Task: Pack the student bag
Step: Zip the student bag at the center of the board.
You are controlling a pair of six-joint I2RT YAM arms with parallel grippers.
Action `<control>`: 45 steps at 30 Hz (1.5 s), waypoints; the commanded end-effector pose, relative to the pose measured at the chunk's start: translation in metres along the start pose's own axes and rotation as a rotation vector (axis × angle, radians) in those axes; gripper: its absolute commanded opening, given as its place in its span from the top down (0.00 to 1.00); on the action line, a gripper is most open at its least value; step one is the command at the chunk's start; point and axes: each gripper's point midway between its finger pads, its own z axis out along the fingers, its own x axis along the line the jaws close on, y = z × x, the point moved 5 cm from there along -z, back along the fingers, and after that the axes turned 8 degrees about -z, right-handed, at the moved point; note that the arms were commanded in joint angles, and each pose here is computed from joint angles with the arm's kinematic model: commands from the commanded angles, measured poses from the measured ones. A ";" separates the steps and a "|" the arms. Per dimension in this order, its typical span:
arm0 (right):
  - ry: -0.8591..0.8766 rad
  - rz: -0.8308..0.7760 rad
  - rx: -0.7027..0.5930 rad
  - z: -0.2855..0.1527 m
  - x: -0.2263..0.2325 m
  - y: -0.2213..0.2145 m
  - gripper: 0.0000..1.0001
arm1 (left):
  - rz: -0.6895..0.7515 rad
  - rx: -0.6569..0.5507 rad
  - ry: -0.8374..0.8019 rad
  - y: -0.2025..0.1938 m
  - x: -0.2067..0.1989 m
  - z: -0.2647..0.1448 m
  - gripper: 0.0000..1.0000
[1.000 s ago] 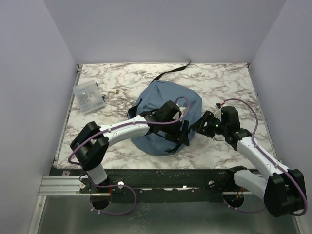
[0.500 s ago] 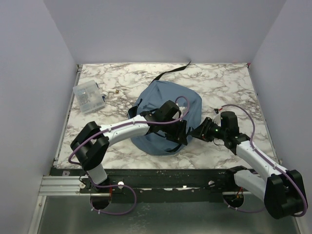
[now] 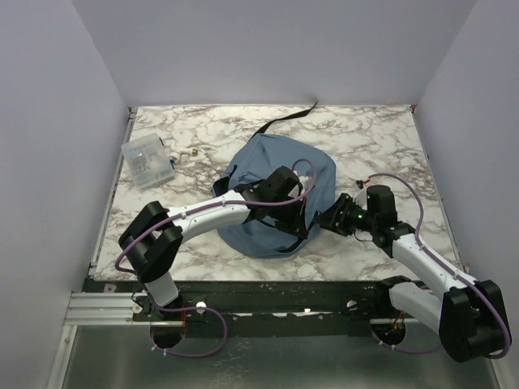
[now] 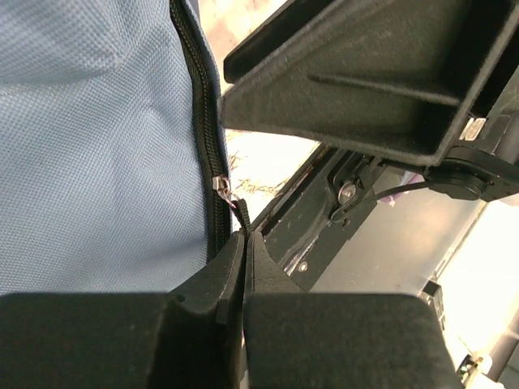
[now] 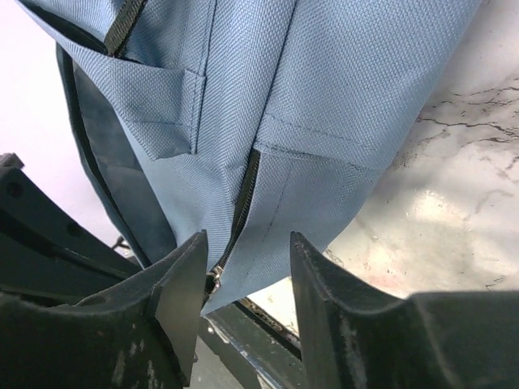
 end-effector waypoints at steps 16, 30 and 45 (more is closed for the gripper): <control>0.103 0.033 0.001 0.015 0.004 -0.005 0.47 | 0.053 0.001 0.019 -0.013 -0.001 -0.004 1.00; -0.032 0.072 -0.142 0.014 -0.024 0.025 0.99 | 0.069 -0.146 0.268 -0.051 0.066 -0.050 1.00; -0.104 -0.055 -0.008 -0.024 -0.028 0.022 0.61 | 0.143 -0.094 -0.139 -0.034 0.003 -0.052 1.00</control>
